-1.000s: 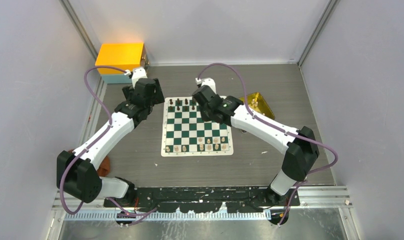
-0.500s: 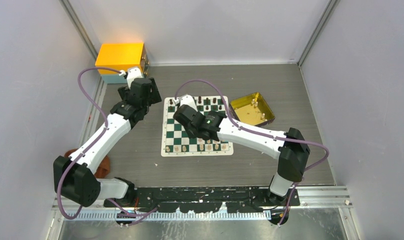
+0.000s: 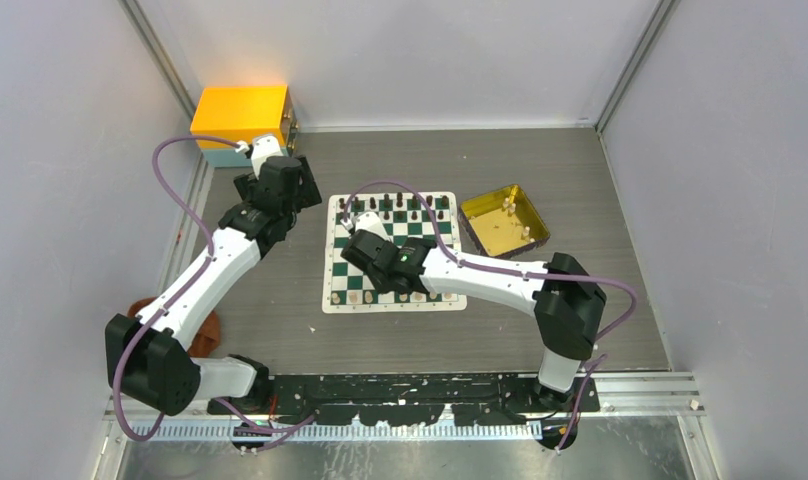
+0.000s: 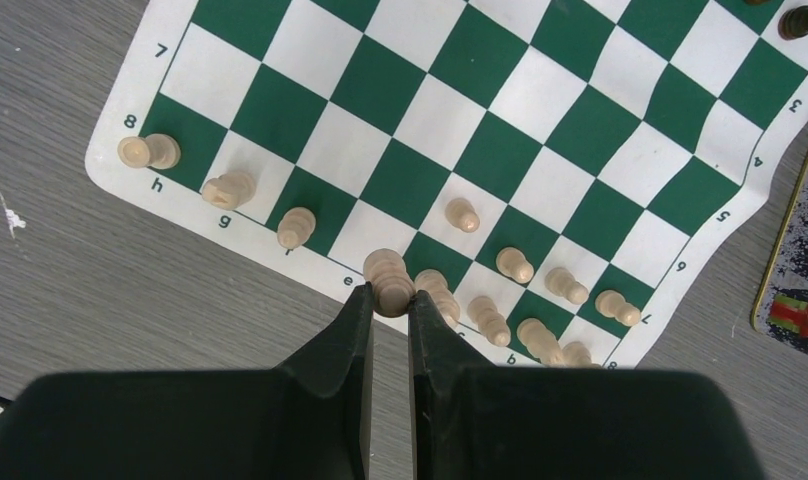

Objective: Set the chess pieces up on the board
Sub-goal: Place the chess piece on the chessboard.

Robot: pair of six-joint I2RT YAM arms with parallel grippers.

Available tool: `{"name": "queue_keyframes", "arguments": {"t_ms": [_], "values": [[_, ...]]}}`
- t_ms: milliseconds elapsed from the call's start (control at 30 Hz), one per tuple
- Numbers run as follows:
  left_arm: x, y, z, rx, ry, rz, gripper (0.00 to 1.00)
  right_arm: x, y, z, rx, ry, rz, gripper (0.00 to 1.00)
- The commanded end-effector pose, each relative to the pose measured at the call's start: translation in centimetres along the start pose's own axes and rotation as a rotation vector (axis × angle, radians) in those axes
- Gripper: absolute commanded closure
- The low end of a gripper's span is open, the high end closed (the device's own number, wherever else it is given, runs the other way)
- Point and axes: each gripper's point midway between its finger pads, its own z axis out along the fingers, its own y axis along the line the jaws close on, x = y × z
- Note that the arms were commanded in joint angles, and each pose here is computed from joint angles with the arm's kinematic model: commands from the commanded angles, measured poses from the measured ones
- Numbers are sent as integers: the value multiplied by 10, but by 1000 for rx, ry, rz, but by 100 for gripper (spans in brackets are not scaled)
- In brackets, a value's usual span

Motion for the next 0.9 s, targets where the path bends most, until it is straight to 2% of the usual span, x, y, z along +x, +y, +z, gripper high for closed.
{"name": "queue_keyframes", "arguments": {"t_ms": [0,867], "values": [[-30,0,-12,11,-71,-53,1,-11,8,2,-19,-47,9,100],[-28,0,-6,6,-63,-46,1,18,19,31,-44,11,-7,100]]}}
